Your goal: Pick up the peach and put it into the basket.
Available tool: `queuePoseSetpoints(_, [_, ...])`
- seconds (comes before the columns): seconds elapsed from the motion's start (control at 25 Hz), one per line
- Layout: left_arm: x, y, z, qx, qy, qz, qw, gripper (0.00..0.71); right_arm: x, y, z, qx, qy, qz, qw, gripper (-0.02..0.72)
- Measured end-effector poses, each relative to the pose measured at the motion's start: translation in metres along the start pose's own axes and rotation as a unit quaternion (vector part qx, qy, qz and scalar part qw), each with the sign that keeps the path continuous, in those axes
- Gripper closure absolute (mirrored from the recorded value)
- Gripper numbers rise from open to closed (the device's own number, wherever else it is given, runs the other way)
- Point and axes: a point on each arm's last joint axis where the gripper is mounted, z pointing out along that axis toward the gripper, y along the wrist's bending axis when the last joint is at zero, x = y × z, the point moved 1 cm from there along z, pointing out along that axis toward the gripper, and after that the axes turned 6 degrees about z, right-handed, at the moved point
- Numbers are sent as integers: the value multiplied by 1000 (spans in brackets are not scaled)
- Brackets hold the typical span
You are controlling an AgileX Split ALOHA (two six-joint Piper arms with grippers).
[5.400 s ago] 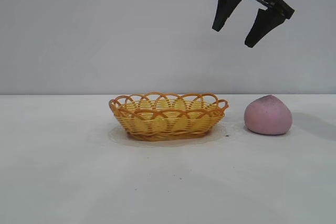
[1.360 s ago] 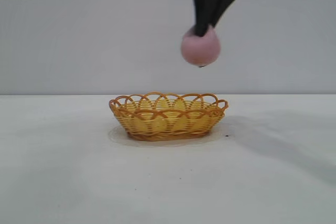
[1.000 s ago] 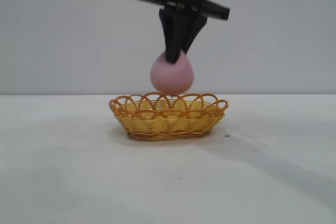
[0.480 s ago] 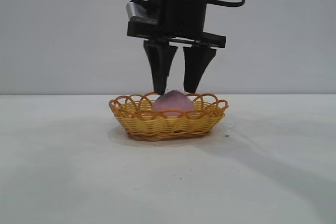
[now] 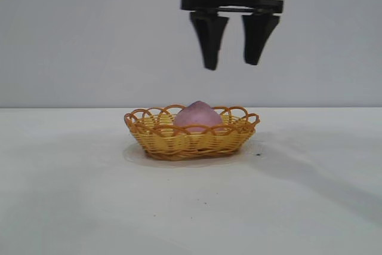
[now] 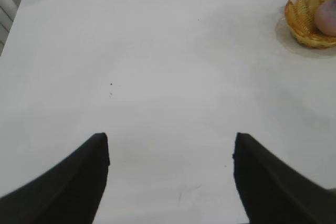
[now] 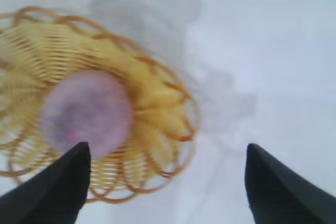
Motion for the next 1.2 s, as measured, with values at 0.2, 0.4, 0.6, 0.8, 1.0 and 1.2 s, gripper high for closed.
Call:
queuePoseSetpoints(0.2, [0, 0, 0, 0, 0, 0, 1000, 268, 6, -60, -1, 8, 0, 67, 998, 179])
queuePoseSetpoints(0.4, [0, 0, 0, 0, 0, 0, 1000, 268, 18, -114, -2, 12, 0, 132, 991, 179])
queuePoseSetpoints(0.6, [0, 0, 0, 0, 0, 0, 1000, 268, 33, -159, -5, 18, -1, 185, 983, 179])
queuePoseSetpoints(0.8, [0, 0, 0, 0, 0, 0, 1000, 268, 46, -188, -22, 22, -19, 223, 974, 179])
queuePoseSetpoints(1.0, [0, 0, 0, 0, 0, 0, 1000, 268, 60, -203, -66, 37, -62, 245, 967, 179])
queuePoseSetpoints(1.2, [0, 0, 0, 0, 0, 0, 1000, 268, 79, -189, -138, 50, -132, 244, 960, 179])
